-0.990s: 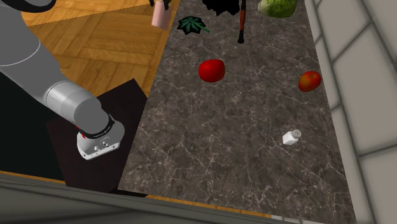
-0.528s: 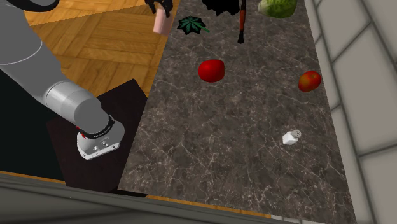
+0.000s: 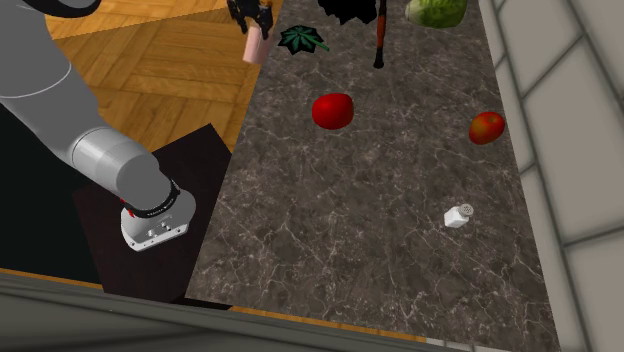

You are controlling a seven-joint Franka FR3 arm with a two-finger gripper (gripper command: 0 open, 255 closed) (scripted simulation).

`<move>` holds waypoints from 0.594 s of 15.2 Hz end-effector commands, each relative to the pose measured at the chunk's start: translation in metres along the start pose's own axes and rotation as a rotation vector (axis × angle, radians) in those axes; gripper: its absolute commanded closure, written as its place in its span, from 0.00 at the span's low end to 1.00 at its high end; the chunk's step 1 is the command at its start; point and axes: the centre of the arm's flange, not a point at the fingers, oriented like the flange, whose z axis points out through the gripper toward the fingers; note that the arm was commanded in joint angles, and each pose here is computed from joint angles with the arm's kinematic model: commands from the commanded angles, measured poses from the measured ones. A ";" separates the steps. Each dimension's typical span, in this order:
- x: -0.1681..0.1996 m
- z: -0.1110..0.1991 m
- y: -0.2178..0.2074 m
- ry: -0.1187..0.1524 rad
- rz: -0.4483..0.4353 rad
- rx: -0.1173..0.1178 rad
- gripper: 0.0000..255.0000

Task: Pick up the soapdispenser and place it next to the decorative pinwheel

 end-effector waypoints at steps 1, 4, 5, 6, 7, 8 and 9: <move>0.000 0.010 0.000 0.001 0.000 0.000 1.00; 0.000 0.026 -0.001 0.001 0.000 0.000 1.00; 0.000 0.032 -0.001 0.001 0.000 0.000 1.00; 0.000 0.037 -0.001 0.001 0.000 0.000 1.00; 0.000 0.042 -0.002 0.001 0.000 0.000 1.00; 0.000 0.047 -0.002 0.001 0.000 0.000 1.00; 0.000 0.053 -0.002 0.001 0.000 0.000 1.00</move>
